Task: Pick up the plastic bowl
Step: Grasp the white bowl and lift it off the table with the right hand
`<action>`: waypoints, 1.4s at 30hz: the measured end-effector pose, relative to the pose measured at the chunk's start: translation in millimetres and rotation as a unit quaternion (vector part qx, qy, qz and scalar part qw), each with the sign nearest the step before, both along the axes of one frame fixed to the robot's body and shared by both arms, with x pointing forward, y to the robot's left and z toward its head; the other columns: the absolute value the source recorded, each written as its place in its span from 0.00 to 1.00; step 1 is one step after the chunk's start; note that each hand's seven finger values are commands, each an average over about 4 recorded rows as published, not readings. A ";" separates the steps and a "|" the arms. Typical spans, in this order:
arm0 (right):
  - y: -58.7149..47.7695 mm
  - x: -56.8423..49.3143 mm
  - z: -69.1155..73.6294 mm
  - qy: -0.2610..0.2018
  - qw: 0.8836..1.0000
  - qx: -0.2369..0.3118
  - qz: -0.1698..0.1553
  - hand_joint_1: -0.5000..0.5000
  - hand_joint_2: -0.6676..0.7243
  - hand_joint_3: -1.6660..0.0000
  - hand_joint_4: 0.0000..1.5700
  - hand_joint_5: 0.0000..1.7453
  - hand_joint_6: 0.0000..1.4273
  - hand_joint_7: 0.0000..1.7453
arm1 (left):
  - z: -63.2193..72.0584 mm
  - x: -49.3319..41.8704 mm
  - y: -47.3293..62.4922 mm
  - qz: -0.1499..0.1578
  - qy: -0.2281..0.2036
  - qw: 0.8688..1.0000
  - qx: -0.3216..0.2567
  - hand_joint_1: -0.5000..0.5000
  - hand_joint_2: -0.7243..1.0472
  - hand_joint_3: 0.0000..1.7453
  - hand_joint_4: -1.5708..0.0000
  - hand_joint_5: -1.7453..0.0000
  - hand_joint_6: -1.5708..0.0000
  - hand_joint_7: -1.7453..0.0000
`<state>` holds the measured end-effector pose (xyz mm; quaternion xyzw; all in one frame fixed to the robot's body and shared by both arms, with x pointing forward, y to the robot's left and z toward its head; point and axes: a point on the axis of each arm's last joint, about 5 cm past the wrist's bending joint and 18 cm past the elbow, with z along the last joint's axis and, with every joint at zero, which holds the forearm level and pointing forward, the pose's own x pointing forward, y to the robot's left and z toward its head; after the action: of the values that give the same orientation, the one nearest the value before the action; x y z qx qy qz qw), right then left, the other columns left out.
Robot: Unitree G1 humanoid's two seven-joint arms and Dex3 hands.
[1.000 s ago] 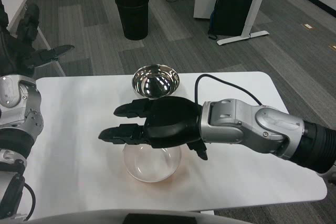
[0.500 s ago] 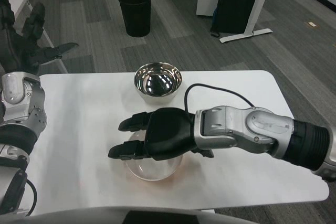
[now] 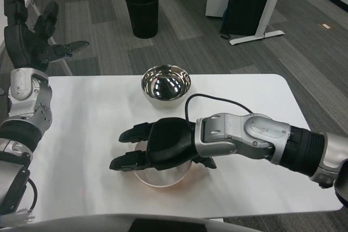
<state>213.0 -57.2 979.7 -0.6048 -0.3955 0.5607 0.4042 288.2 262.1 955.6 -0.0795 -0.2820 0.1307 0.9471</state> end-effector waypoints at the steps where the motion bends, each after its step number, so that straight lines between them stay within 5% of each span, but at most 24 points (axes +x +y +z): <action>1: 0.0 0.5 0.1 0.002 1.000 0.000 -0.001 0.08 0.26 0.52 0.00 0.33 0.00 0.06 | 0.0 0.0 0.0 0.000 0.000 1.000 0.000 0.00 0.54 0.00 1.00 1.00 1.00 1.00; 3: 0.1 1.3 0.8 0.004 1.000 0.003 -0.002 0.08 0.15 0.21 0.00 0.78 0.00 0.12 | 0.0 0.0 0.0 0.000 0.000 1.000 -0.001 0.00 0.53 0.00 1.00 1.00 1.00 1.00; 6: 0.7 2.2 2.3 0.002 1.000 0.005 -0.001 0.06 0.07 0.07 0.09 0.97 0.00 0.34 | 0.0 0.0 0.1 0.000 0.000 1.000 -0.002 0.00 0.50 0.00 1.00 1.00 1.00 1.00; 9: 1.1 2.4 2.1 0.003 1.000 0.007 -0.001 0.06 0.02 0.05 0.40 0.89 0.00 0.74 | -0.1 -0.1 0.2 0.001 -0.001 1.000 -0.003 0.00 0.50 0.03 1.00 1.00 1.00 1.00; 10: 1.3 2.4 2.1 0.004 1.000 0.009 -0.001 0.06 0.02 0.06 0.58 0.81 0.00 0.85 | -0.1 -0.1 0.3 0.001 -0.001 1.000 -0.004 0.00 0.51 0.03 1.00 1.00 1.00 1.00; 13: 1.2 2.9 1.8 0.008 1.000 0.015 -0.002 0.05 0.05 0.10 0.93 0.62 0.00 0.92 | -0.2 -0.1 0.5 0.001 -0.001 1.000 -0.008 0.00 0.51 0.00 1.00 1.00 1.00 1.00; 15: 0.9 3.4 1.6 0.010 1.000 0.017 -0.003 0.05 0.05 0.12 0.99 0.57 0.05 0.92 | -0.4 -0.2 0.7 0.002 -0.002 1.000 -0.011 0.00 0.53 0.00 1.00 1.00 1.00 1.00; 23: -6.1 6.3 9.6 -0.003 0.999 0.036 -0.020 0.06 0.05 0.14 1.00 0.50 0.12 0.92 | -1.3 -2.0 2.1 0.005 -0.003 1.000 -0.016 0.00 0.55 0.00 1.00 1.00 1.00 1.00; 28: -16.6 7.7 29.3 -0.029 0.993 0.097 -0.061 0.07 0.05 0.14 1.00 0.50 0.13 0.92 | -3.9 -4.3 3.2 0.008 -0.002 1.000 -0.020 0.00 0.53 0.00 1.00 1.00 1.00 1.00; 39: -49.9 0.6 88.3 -0.102 0.953 0.232 -0.163 0.06 0.05 0.14 0.99 0.44 0.23 0.88 | -6.8 -8.3 7.0 0.018 -0.003 0.999 -0.029 0.00 0.55 0.00 1.00 1.00 1.00 1.00; 42: -64.8 1.2 103.1 -0.127 0.934 0.273 -0.195 0.07 0.05 0.14 0.99 0.44 0.23 0.88 | -6.7 -8.5 7.5 0.020 -0.003 0.999 -0.030 0.00 0.55 0.00 1.00 1.00 1.00 1.00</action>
<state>214.2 -122.0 1082.8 -0.6025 -0.4555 0.2605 0.6013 279.7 269.7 948.8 -0.1027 -0.2827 0.1577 0.9406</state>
